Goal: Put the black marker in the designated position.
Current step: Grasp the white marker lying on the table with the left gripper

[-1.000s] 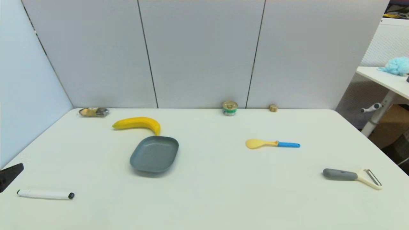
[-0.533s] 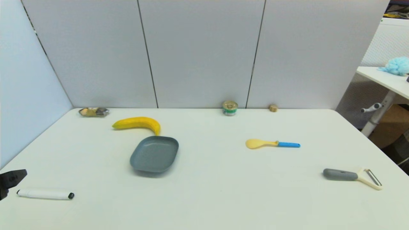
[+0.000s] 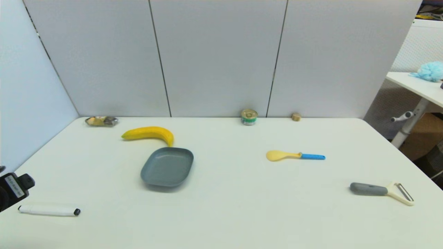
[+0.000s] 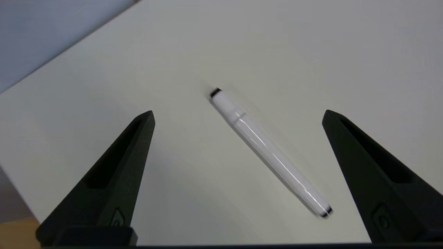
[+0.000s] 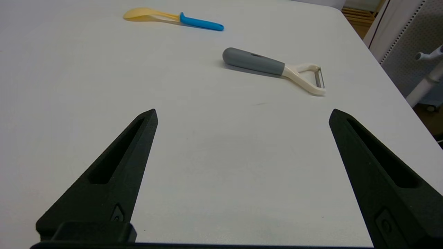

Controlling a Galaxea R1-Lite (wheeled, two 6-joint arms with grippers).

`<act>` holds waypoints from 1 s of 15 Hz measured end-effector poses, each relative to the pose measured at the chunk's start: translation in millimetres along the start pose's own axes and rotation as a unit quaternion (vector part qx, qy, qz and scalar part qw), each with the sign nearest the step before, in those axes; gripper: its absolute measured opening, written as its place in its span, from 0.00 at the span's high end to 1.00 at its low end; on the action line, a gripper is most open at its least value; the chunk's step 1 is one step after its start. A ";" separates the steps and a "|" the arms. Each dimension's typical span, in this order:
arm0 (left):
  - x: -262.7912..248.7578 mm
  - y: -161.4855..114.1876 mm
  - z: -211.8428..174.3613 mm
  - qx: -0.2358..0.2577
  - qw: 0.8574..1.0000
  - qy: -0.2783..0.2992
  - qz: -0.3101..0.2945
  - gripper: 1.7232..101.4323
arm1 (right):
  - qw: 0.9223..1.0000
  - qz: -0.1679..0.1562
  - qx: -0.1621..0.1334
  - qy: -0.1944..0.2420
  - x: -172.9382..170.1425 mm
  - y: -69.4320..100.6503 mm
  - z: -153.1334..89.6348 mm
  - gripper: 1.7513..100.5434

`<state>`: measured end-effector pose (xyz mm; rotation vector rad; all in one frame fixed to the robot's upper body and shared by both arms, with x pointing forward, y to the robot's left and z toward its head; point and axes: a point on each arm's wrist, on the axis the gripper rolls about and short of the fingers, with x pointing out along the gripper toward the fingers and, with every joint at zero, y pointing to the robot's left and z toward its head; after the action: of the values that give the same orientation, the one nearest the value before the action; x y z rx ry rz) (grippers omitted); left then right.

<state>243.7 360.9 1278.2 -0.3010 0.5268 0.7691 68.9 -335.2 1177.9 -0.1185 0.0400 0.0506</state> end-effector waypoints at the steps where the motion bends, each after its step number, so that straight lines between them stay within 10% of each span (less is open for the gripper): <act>1: 5.1 -3.9 -0.5 -0.002 1.000 -0.005 0.021 0.04 | 1.000 0.000 0.000 0.000 0.0 0.0 0.0 0.03; 15: 43.1 -55.0 -24.1 -0.063 0.996 0.014 0.068 0.04 | 1.000 0.000 0.000 0.000 0.0 0.0 0.0 0.03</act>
<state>301.2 337.5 1238.1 -0.3964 0.5302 0.9328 68.9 -335.2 1177.9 -0.1189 0.0404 0.0511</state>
